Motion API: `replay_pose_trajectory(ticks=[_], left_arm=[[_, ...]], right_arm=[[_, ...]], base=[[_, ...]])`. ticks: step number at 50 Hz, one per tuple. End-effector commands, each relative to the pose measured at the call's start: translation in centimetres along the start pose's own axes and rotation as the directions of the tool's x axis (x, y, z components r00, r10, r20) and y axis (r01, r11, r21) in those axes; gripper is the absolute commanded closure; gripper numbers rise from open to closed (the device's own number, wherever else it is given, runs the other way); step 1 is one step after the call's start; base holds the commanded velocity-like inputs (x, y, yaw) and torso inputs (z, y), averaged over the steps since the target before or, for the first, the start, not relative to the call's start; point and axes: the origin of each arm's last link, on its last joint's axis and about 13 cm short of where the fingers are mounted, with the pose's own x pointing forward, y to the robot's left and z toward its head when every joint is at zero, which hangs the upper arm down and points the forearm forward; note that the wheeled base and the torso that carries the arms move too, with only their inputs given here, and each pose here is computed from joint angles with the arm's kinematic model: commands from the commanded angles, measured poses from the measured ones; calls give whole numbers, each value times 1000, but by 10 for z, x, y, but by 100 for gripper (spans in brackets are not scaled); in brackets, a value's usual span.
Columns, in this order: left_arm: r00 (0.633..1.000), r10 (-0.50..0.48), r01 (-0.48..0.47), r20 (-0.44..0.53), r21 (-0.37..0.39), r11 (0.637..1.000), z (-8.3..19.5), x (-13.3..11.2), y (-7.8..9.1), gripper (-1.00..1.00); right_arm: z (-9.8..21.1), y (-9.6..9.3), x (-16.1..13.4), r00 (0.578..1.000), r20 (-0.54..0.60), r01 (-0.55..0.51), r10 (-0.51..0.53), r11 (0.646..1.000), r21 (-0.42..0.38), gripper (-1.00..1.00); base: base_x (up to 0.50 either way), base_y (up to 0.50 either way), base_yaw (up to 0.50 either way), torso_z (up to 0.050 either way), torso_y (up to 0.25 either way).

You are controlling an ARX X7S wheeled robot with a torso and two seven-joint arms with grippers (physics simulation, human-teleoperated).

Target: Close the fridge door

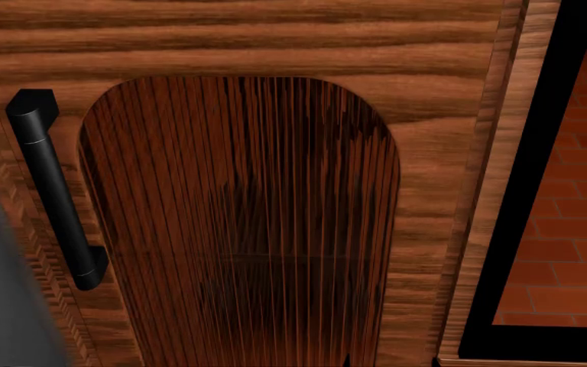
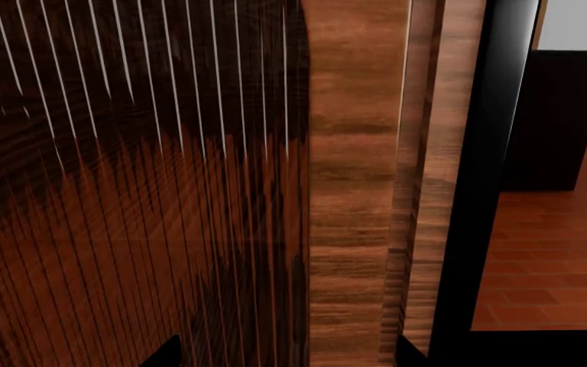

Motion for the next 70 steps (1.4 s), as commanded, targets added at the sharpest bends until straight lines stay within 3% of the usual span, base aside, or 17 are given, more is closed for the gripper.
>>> replay_pose_trajectory(ticks=[1,5,7,8,9,10,11,12,13,18,35,61,70], left_arm=[[986,144,-147,78,42,988,30,48,22,-100],[986,134,-140,95,50,989,37,55,21,-100],[995,35,-40,97,52,998,37,34,10,-100],[982,-187,187,-4,90,978,17,-8,-11,-100],[974,-217,221,-60,93,971,7,-41,-7,-100],[937,-340,346,-84,63,936,1,-85,-21,-100],[873,-484,485,-65,-9,875,7,-122,-25,-100],[859,-509,510,-53,-6,860,21,-153,-17,-100],[853,-521,522,-36,-4,853,33,-169,-13,-100],[811,-575,576,-102,-23,817,25,-189,-9,-100],[835,-522,526,-172,-27,850,-6,-175,-15,-100],[848,-498,502,-179,-31,865,-17,-173,-20,-100],[866,-476,477,-156,-30,878,-16,-156,-27,-100]], right_arm=[[0,1,1,1000,4,0,0,1000,6,-100],[0,0,1,1000,5,1,-1,1000,7,-100],[0,0,1,1000,6,3,-3,1000,9,-100],[2,-3,-9,1000,3,1,-1,1000,10,-100],[4,-3,-10,1000,3,1,-1,1000,11,-100],[4,-3,-11,1000,3,1,-1,1000,13,-100],[4,-3,-12,1000,3,0,0,1000,11,-100],[5,-2,-13,1000,2,-1,1,1000,10,-100],[5,-2,-14,1000,2,-1,1,1000,11,-100],[5,-3,-14,1000,2,0,0,1000,12,-100],[5,-3,-10,1000,-5,-3,3,1000,4,-100],[5,-4,-12,1000,1,2,-2,1000,10,-100],[6,-3,-11,1000,3,3,-3,1000,11,-100]], base=[[0,0,0,0,0],[0,0,0,0,0],[0,0,0,0,0],[0,0,0,0,0],[0,0,0,0,0],[0,0,0,0,0],[0,0,0,0,0],[0,0,0,0,0],[0,0,0,0,0],[0,0,0,0,0],[0,0,0,0,0],[0,0,0,0,0],[0,0,0,0,0]])
